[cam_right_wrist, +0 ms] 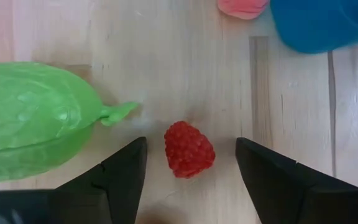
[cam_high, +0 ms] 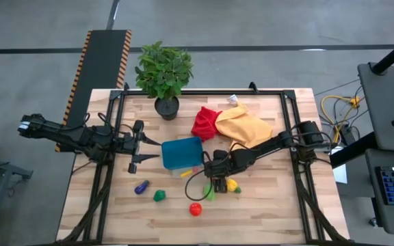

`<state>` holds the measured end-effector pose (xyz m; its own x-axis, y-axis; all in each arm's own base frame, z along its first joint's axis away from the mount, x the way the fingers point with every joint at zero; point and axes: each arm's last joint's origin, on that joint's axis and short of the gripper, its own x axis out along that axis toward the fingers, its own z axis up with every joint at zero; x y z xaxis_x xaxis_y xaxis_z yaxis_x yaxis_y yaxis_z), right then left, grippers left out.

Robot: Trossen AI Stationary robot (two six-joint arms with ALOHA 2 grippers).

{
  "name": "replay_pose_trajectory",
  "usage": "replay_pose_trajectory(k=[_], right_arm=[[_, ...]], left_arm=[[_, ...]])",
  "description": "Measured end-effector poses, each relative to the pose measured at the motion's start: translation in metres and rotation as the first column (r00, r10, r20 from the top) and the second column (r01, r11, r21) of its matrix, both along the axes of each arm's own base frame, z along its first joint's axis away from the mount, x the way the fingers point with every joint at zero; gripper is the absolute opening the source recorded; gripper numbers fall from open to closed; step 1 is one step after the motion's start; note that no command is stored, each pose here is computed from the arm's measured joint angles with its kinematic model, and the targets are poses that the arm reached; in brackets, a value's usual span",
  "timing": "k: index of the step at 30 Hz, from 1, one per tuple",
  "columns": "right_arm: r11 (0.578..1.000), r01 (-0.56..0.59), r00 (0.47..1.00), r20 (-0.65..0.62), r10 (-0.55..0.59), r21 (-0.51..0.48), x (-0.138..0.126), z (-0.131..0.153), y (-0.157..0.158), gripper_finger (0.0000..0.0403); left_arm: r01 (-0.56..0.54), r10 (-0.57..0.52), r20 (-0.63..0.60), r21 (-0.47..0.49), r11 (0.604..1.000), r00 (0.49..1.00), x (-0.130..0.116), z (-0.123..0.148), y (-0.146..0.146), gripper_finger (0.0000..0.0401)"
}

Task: Pick and placing Produce into tupperware
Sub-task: Put the red raspberry into the blue bin

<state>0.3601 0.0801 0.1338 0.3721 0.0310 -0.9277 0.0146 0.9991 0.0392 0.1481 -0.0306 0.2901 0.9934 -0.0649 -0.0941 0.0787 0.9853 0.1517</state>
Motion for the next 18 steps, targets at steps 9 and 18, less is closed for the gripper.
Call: replay_pose_trajectory(k=[9,18], right_arm=[[1.000,-0.002,1.000,0.000,0.002,-0.002,-0.0003,0.0006,-0.0002,0.0202],[1.000,0.000,1.000,0.001,0.000,0.000,-0.0004,0.0008,-0.0002,0.0143]], left_arm=[[0.000,0.000,-0.005,0.001,1.000,1.000,0.0010,-0.0007,-0.0002,0.0164],[0.000,0.000,-0.006,0.002,1.000,1.000,0.0012,-0.0008,-0.0003,0.0164]])
